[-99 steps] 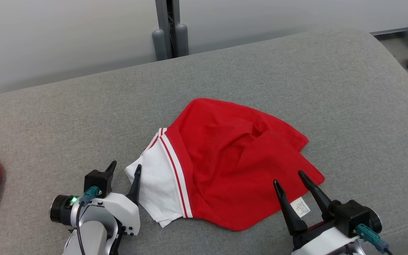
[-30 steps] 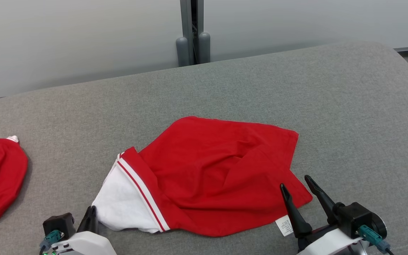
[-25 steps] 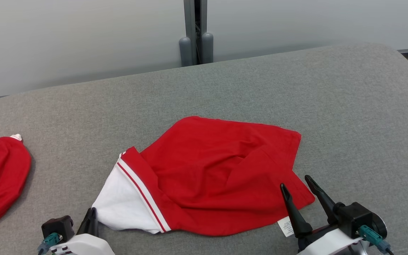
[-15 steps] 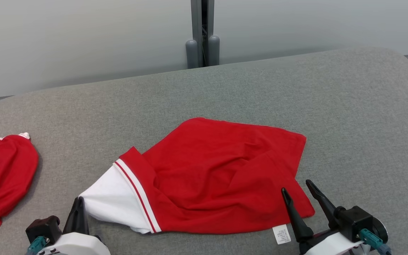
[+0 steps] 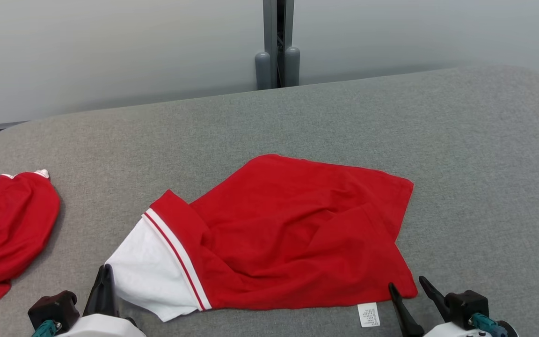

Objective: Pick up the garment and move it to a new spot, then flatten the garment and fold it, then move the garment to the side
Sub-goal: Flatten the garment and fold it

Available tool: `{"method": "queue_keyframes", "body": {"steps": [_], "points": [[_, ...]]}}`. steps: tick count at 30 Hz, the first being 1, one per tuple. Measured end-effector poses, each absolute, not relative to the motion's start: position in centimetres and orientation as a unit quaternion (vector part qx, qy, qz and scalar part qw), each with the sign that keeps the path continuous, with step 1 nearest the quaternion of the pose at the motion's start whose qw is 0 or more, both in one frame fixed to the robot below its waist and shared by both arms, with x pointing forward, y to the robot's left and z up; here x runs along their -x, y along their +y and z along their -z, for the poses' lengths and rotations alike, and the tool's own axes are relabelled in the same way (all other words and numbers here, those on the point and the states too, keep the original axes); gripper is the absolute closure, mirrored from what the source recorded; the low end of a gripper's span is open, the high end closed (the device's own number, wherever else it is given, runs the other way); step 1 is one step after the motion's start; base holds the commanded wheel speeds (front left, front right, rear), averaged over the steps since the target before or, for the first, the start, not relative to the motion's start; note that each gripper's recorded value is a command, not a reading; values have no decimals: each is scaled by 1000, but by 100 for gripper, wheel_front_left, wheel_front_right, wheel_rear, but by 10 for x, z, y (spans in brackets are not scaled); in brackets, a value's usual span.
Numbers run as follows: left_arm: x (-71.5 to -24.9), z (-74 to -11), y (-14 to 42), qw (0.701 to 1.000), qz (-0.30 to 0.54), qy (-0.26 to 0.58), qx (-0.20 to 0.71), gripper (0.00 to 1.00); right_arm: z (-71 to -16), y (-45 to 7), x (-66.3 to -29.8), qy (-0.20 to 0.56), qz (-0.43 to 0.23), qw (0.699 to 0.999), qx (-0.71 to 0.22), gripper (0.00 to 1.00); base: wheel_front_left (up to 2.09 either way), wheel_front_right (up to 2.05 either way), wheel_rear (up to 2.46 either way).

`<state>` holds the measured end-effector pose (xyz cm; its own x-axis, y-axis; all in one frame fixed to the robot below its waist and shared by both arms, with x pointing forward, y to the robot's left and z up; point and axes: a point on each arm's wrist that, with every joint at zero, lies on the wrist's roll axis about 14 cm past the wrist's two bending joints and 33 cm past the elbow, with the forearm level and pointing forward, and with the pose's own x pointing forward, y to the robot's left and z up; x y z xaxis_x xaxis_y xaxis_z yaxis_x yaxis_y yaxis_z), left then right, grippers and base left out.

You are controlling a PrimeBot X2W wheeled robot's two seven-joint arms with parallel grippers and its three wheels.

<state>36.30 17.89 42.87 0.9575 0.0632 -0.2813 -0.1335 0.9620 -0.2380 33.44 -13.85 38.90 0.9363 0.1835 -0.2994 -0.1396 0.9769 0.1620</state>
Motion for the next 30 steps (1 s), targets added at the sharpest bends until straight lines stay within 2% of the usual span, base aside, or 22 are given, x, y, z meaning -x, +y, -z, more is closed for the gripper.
{"method": "queue_keyframes", "body": {"steps": [12,13,14,16,21,30], "points": [[-360,-438,170,981,-43,142,129,100,-370,-143,-341,192,-74,977,-62,0,0,0,0],[-358,-437,169,980,-42,145,129,100,-369,-143,-340,194,-75,976,-62,3,0,0,0],[-357,-437,168,980,-40,146,129,100,-369,-143,-340,194,-75,976,-61,47,0,0,0],[-359,-443,167,981,-38,138,130,100,-372,-142,-341,189,-78,977,-58,100,0,0,0],[-364,-464,162,982,-29,108,150,100,-391,-141,-346,154,-78,983,-63,100,0,0,0],[-375,-516,154,971,3,38,236,100,-458,-169,-364,40,-54,996,-64,100,0,0,0]]}}
